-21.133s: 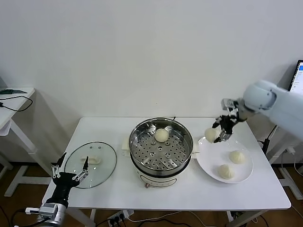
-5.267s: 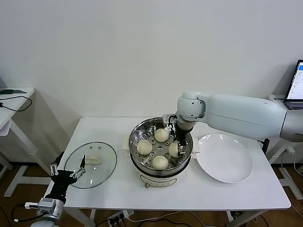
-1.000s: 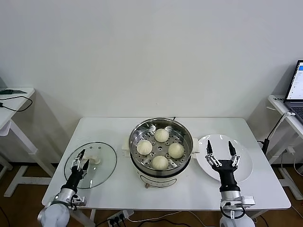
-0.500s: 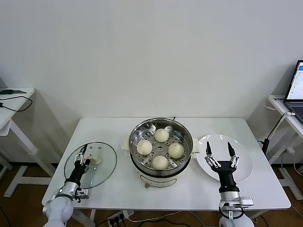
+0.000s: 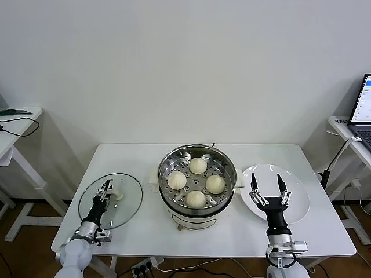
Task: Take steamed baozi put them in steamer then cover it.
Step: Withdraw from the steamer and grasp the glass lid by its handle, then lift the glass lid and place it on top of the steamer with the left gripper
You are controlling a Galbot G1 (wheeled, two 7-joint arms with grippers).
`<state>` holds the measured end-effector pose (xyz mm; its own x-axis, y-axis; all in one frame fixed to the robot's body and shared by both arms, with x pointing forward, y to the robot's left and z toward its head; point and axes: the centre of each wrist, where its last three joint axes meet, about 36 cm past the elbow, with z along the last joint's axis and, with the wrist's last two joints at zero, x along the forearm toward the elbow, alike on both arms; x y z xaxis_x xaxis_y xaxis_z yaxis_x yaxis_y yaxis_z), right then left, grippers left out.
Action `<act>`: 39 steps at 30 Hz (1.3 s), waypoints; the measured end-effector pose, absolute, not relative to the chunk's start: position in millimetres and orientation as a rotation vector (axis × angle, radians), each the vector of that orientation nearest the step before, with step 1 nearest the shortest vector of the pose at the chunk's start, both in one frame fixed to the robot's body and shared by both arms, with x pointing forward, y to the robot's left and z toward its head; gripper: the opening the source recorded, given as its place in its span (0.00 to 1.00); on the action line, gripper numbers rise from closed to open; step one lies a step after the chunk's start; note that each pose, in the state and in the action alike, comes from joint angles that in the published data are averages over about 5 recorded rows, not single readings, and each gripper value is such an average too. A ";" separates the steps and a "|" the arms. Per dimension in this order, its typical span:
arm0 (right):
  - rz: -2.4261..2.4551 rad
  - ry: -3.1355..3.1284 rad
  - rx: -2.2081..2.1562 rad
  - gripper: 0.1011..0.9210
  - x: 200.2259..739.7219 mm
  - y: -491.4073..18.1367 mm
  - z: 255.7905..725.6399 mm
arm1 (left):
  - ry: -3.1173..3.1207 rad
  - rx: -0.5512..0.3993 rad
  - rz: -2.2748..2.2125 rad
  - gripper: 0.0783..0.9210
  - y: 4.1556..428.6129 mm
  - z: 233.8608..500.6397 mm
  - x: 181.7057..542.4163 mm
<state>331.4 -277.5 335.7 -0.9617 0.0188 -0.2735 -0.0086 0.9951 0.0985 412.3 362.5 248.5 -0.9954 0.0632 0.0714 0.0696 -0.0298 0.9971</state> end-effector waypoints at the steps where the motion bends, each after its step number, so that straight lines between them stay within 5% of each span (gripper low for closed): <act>1: 0.142 2.860 0.008 0.88 331.6 -277.5 335.4 | -2.185 -0.150 -2.246 0.41 362.3 248.2 412.1; 9: 0.136 2.861 0.010 0.88 331.8 -278.4 332.0 | -2.181 -0.145 -2.252 0.15 359.8 248.6 410.7; 18: 0.134 2.853 0.011 0.88 334.9 -278.9 333.9 | -2.167 -0.067 -2.283 0.13 363.9 265.0 405.7; 32: 0.127 2.852 0.016 0.88 337.9 -284.4 336.3 | -2.161 0.189 -2.305 0.13 355.1 365.4 377.4; 39: 0.127 2.848 0.030 0.88 337.7 -288.2 336.9 | -2.199 0.210 -2.269 0.13 318.0 416.0 368.1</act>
